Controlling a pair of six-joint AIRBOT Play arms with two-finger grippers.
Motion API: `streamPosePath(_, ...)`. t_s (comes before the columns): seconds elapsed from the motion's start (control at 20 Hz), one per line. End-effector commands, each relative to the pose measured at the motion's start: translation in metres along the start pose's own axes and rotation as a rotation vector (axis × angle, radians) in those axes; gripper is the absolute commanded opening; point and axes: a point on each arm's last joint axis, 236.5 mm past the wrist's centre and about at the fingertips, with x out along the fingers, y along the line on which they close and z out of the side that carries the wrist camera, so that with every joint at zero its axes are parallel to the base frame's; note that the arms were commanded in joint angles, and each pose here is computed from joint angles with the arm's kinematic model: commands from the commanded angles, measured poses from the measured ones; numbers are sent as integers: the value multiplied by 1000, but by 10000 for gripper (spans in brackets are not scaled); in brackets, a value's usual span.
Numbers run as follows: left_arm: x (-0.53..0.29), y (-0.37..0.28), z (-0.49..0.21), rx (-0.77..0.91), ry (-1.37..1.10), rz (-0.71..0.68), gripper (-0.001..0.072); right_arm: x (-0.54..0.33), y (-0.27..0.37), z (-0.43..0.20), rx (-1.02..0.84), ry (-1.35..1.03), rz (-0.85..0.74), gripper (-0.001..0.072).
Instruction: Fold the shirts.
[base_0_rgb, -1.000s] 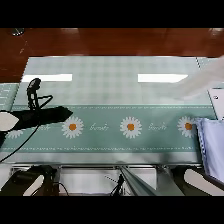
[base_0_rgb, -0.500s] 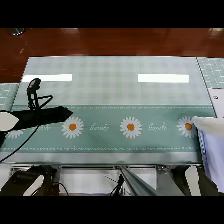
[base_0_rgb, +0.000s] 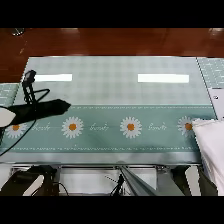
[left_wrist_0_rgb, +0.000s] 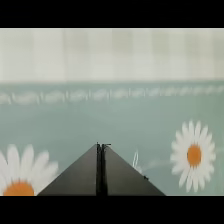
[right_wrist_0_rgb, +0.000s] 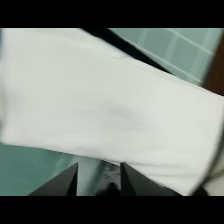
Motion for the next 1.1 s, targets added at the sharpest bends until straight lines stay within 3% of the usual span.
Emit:
streamPosePath(0.0,-24,-23,86,57,-163,-17,25,-22,147,29,-88,-20,604,366)
streamPosePath(0.1,-43,-60,145,121,-229,-63,25,-59,226,38,-178,-84,846,366)
streamPosePath(0.2,-53,-103,182,210,-235,-123,24,-79,293,16,-369,-124,945,365)
streamPosePath(0.25,-52,-121,189,271,-218,-146,24,-82,322,-6,-503,-137,961,156)
streamPosePath(0.3,-46,-130,190,310,-182,-153,24,-83,347,-30,-633,-151,971,35)
streamPosePath(0.45,-5,-96,158,303,1,-30,23,-49,392,-96,-907,-142,877,35)
streamPosePath(0.6,43,-19,101,211,182,163,23,36,389,-115,-1056,-96,542,35)
streamPosePath(0.7,62,27,66,176,295,263,24,84,377,-117,-1037,-6,379,36)
streamPosePath(0.8,67,45,52,116,353,296,25,105,371,-117,-1023,47,330,36)
streamPosePath(1.05,68,47,53,151,354,290,25,109,368,-117,-1027,61,316,36)
